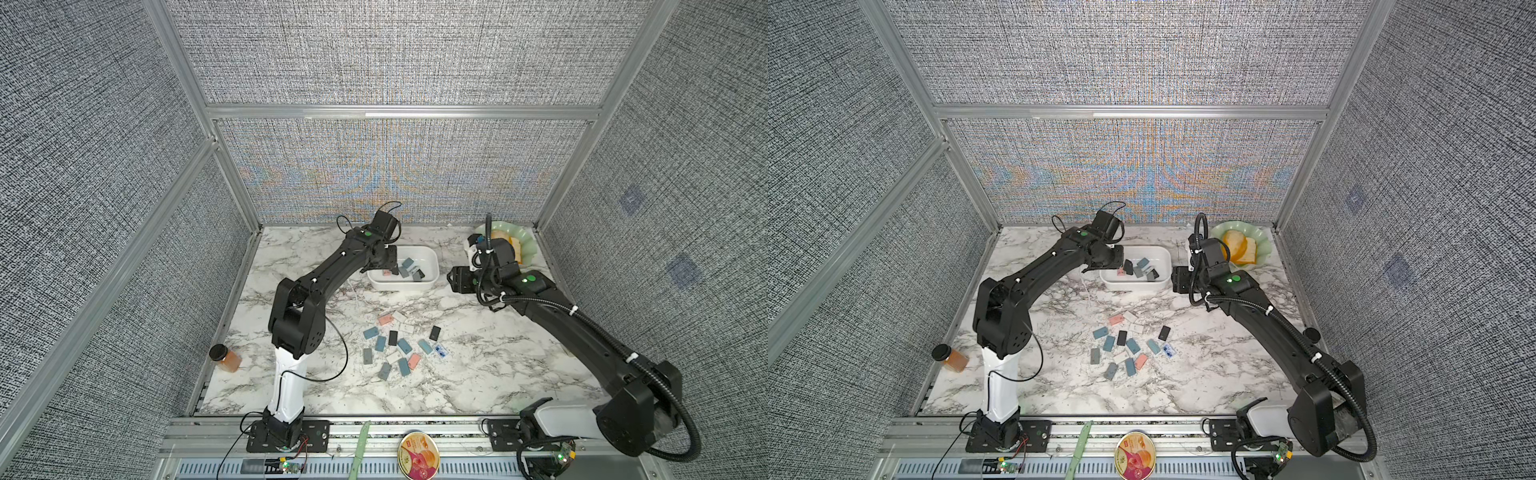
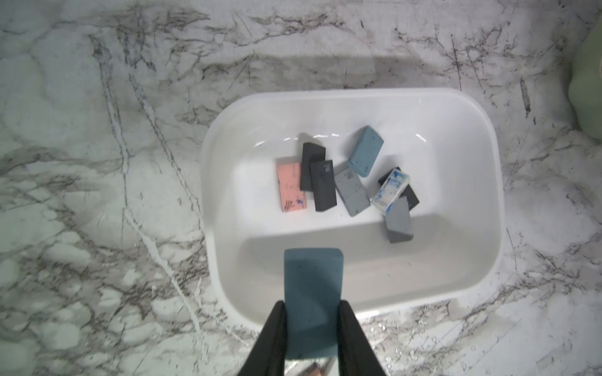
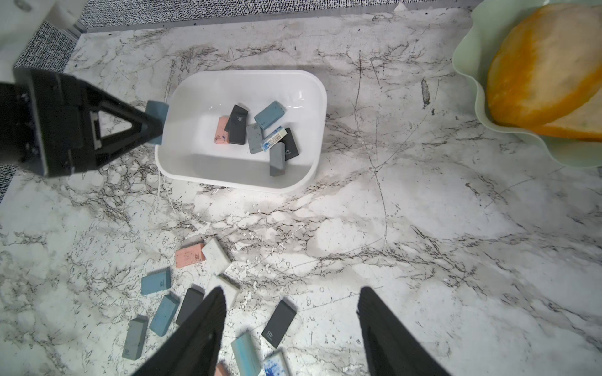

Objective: Put the eraser in the storage box
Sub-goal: Place the eraser in the storage box, then pick up the eraser from the center of the board.

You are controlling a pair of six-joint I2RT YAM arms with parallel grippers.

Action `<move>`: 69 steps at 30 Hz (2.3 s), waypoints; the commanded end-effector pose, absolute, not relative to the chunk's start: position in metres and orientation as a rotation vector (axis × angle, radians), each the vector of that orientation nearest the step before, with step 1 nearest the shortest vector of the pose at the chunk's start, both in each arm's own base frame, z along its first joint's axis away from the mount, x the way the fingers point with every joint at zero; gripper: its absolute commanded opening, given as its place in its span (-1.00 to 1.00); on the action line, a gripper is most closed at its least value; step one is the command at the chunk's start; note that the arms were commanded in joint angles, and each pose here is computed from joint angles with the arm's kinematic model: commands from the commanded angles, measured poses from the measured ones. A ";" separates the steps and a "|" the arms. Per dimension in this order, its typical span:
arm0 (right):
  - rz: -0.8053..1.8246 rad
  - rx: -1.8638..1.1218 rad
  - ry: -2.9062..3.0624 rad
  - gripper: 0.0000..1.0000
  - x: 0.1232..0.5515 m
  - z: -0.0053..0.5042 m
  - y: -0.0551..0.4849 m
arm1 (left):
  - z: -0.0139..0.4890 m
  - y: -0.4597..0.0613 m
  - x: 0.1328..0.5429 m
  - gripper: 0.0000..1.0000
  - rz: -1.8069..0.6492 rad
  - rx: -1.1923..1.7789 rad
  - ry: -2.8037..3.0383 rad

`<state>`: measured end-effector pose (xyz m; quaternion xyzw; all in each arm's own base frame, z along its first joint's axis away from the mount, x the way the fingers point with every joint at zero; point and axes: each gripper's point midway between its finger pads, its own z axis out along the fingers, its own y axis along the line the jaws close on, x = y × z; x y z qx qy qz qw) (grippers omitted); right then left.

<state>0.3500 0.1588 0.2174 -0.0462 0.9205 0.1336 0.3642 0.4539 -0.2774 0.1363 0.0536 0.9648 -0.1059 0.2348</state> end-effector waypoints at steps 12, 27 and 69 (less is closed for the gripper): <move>0.309 -0.055 2.386 0.36 0.342 0.218 0.137 | 0.080 -0.280 0.488 -0.46 -0.299 0.110 2.721; 0.305 -0.039 2.402 0.37 0.340 0.217 0.134 | 0.035 -0.276 0.497 -0.29 -0.257 0.036 2.781; 0.342 -0.001 2.690 0.56 0.262 0.087 0.183 | 0.228 -0.272 0.411 0.29 -0.488 0.156 2.411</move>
